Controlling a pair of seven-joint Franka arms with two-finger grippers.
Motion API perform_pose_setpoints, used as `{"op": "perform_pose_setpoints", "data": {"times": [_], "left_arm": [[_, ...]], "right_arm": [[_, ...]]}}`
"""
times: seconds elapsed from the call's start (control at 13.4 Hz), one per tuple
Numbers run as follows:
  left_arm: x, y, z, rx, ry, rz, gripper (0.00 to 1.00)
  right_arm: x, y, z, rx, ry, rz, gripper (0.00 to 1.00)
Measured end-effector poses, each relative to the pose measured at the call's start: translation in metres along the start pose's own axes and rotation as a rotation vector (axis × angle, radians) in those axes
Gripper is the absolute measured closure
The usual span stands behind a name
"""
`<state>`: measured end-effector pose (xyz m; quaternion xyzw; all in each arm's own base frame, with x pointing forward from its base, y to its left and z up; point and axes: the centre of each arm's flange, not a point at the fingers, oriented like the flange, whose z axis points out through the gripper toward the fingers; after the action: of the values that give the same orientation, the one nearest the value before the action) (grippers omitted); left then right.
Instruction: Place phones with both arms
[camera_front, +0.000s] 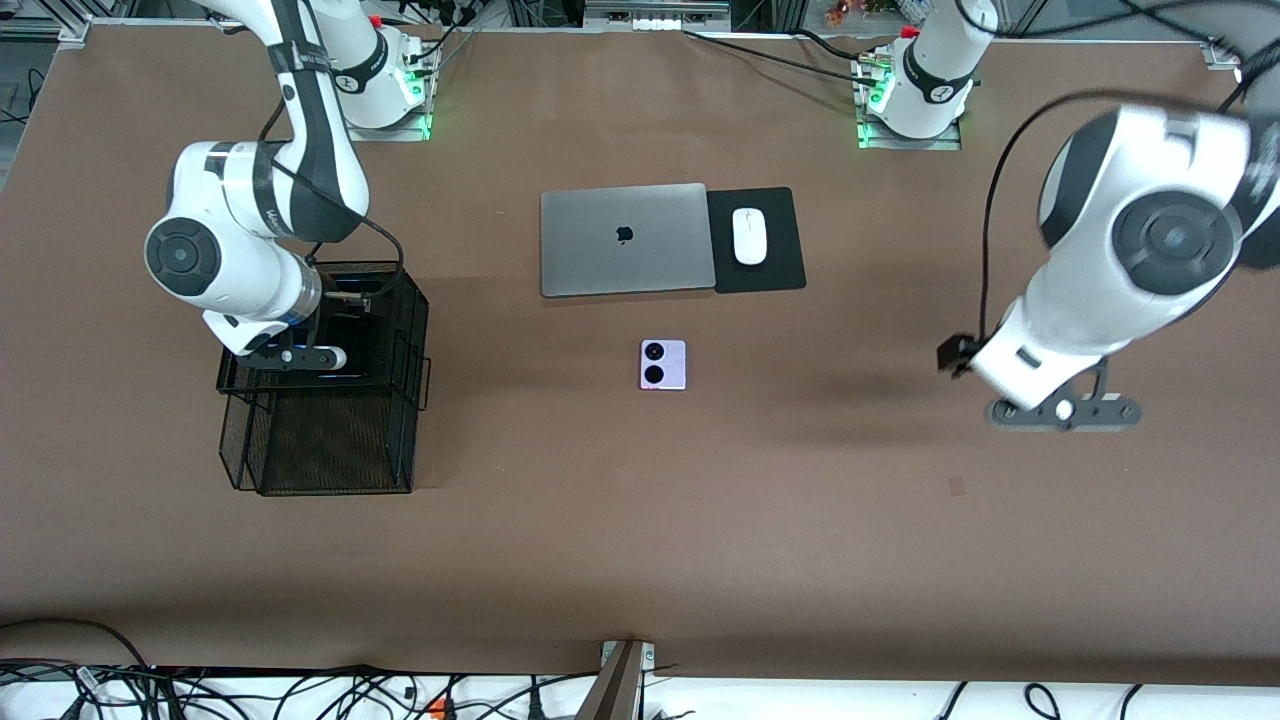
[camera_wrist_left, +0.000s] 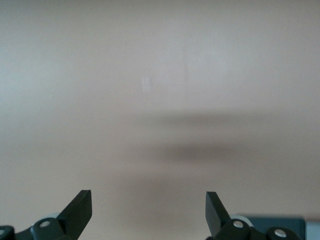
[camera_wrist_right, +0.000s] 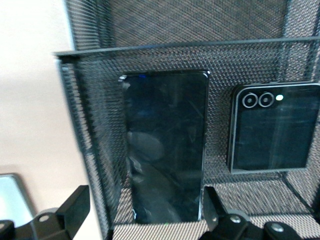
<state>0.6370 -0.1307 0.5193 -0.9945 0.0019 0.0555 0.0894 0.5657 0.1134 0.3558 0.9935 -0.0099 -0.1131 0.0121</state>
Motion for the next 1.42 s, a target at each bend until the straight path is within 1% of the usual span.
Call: {"op": "perform_pose_setpoints", "data": {"times": [0.07, 0.22, 0.37, 0.45, 0.52, 0.6, 0.67, 0.75, 0.82, 0.89, 0.97, 1.04, 1.19, 1.42], "left_arm": [[-0.007, -0.002, -0.013, -0.025, -0.011, -0.006, 0.0], [-0.014, -0.023, -0.035, -0.088, -0.005, -0.034, 0.0], [-0.027, -0.052, -0.054, -0.132, 0.008, -0.003, 0.0], [-0.033, -0.066, -0.058, -0.153, 0.026, 0.007, 0.0], [-0.038, -0.083, -0.057, -0.196, 0.058, -0.015, 0.0], [-0.044, -0.104, -0.052, -0.255, 0.079, -0.048, 0.0], [-0.051, -0.122, -0.046, -0.29, 0.09, -0.074, 0.0], [-0.056, -0.134, -0.044, -0.275, 0.109, -0.083, 0.0], [-0.062, -0.136, -0.048, -0.212, 0.128, -0.068, 0.0], [-0.068, -0.126, -0.055, -0.147, 0.144, -0.038, 0.0], [-0.075, -0.112, -0.062, -0.122, 0.155, -0.012, 0.0], [-0.082, -0.104, -0.063, -0.124, 0.153, 0.0, 0.0], [-0.094, -0.109, -0.055, -0.139, 0.132, -0.012, 0.0], [-0.097, -0.114, -0.047, -0.144, 0.131, -0.023, 0.0]], "right_arm": [[0.002, -0.005, -0.022, 0.007, 0.012, -0.009, 0.0], [0.005, -0.018, -0.064, 0.016, 0.048, -0.006, 0.0], [0.002, -0.043, -0.1, 0.023, 0.074, 0.035, 0.0], [-0.002, -0.064, -0.11, 0.027, 0.087, 0.054, 0.0], [-0.007, -0.09, -0.114, 0.029, 0.098, 0.079, 0.0], [-0.012, -0.12, -0.114, 0.027, 0.104, 0.105, 0.0], [-0.017, -0.154, -0.112, 0.022, 0.112, 0.131, 0.0], [-0.022, -0.188, -0.108, 0.015, 0.122, 0.156, 0.0], [-0.026, -0.219, -0.102, 0.007, 0.133, 0.179, 0.0], [-0.029, -0.25, -0.093, 0.001, 0.144, 0.202, 0.0], [-0.031, -0.279, -0.082, 0.002, 0.161, 0.229, 0.0], [-0.032, -0.305, -0.072, 0.01, 0.181, 0.257, 0.0], [-0.036, -0.35, -0.05, 0.039, 0.213, 0.311, 0.0], [-0.04, -0.393, -0.014, 0.082, 0.236, 0.37, 0.0]]}}
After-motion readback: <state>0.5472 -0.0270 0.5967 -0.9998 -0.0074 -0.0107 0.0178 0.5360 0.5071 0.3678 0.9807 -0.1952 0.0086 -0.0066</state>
